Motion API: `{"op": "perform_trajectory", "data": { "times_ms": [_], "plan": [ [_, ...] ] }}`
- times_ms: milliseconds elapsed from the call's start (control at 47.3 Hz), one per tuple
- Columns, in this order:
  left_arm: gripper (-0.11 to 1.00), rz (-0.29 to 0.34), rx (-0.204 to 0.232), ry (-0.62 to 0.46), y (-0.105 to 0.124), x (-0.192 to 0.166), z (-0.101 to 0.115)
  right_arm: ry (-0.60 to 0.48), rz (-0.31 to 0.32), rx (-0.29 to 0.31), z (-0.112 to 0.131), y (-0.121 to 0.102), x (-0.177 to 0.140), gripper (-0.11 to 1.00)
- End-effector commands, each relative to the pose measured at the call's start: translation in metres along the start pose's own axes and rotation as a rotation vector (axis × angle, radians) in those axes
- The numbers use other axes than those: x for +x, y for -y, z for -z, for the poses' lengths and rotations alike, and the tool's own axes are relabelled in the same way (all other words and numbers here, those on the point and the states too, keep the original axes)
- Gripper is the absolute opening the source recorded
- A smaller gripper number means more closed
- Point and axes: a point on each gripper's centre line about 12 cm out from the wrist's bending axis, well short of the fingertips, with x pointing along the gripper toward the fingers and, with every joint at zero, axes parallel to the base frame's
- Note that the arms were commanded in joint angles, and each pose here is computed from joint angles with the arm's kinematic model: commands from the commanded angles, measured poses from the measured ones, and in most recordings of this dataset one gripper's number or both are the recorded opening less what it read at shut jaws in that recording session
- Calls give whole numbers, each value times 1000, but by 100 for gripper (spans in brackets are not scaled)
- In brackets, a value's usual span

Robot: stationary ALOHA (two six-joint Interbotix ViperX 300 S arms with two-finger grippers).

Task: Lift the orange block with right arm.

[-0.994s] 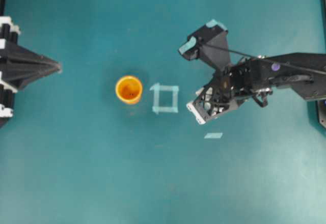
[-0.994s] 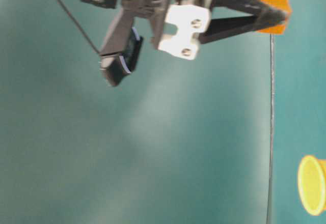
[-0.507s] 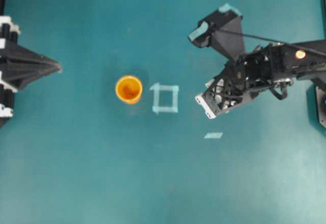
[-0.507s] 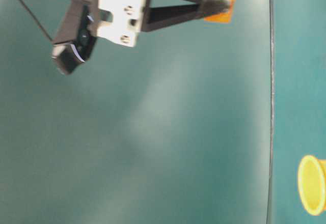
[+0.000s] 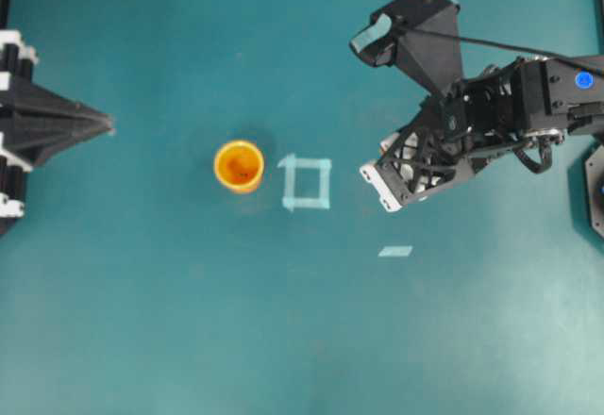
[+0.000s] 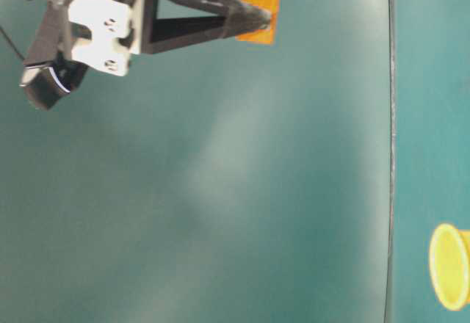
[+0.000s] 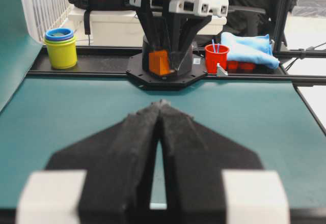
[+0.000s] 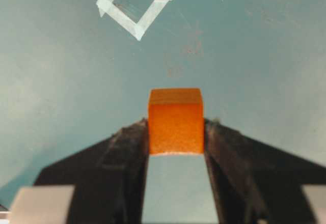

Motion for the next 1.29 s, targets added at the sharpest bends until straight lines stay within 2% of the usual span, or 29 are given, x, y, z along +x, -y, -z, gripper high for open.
{"op": "perform_trajectory", "data": {
  "times_ms": [0, 740, 1268],
  "plan": [
    [0, -1, 5, 35, 0, 4, -13, 29, -36, -1, -3, -2, -21, 41],
    [0, -1, 5, 35, 0, 4, -13, 59, -26, 6, -15, -7, -64, 41],
    [0, -1, 5, 35, 0, 4, -13, 63, -32, 7, -15, -8, -67, 41]
  ]
}}
